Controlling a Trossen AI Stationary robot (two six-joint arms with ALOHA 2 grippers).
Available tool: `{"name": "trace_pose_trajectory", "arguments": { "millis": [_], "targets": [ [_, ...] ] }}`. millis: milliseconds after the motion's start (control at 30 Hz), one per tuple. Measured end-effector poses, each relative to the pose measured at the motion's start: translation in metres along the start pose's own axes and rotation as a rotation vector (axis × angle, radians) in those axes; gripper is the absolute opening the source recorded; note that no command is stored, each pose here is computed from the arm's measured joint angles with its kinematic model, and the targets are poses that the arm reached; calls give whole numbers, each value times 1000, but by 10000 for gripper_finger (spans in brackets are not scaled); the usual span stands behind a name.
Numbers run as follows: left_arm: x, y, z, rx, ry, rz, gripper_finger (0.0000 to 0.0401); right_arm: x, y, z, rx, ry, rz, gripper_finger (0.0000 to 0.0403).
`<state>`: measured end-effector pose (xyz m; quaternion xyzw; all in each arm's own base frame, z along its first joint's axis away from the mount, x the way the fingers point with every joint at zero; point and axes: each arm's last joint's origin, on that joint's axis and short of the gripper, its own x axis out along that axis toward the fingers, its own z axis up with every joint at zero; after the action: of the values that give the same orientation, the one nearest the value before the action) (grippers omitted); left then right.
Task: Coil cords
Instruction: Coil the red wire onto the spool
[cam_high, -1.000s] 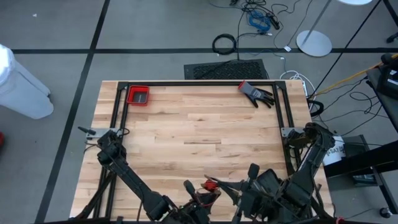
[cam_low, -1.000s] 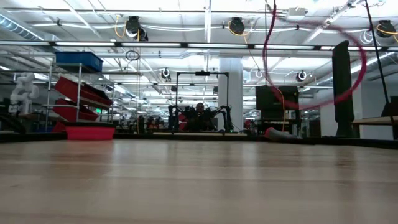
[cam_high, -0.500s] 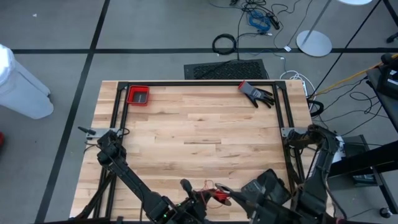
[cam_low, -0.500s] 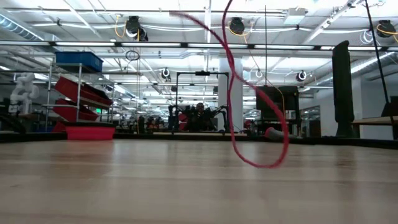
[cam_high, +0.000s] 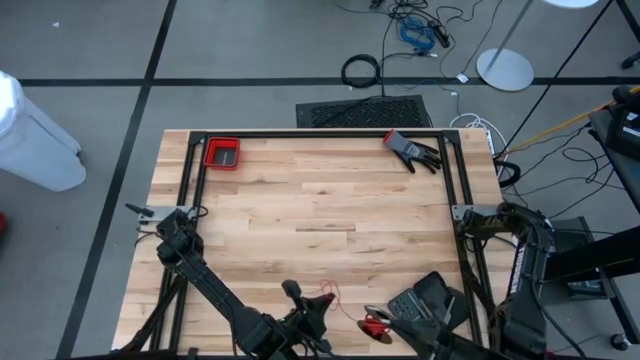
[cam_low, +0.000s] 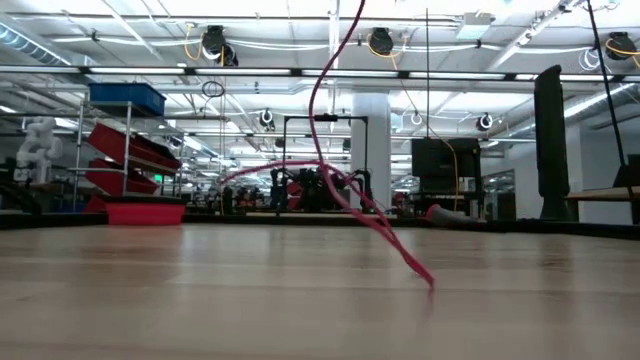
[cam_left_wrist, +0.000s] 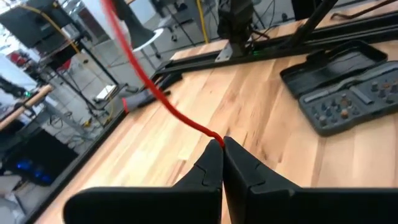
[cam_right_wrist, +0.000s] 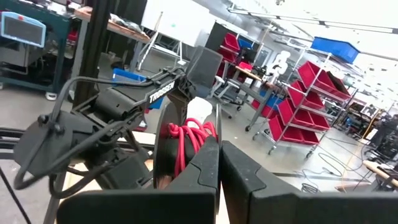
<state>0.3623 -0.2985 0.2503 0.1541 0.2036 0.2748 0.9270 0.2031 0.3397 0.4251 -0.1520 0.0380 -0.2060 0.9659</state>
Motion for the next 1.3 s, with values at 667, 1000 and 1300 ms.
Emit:
{"name": "trace_pose_trajectory", "arguments": {
  "millis": [667, 1000, 1300],
  "targets": [
    [-23, -14, -2, 24, 42, -194, 159, -1, 0, 0, -4, -1, 7, 0],
    [-35, -16, 27, -18, -137, -150, 160, -1, 0, 0, -4, -1, 10, 0],
    [-20, -14, 49, -70, -209, -194, 160, -1, 0, 0, -4, -2, 12, 0]
  ]
}}
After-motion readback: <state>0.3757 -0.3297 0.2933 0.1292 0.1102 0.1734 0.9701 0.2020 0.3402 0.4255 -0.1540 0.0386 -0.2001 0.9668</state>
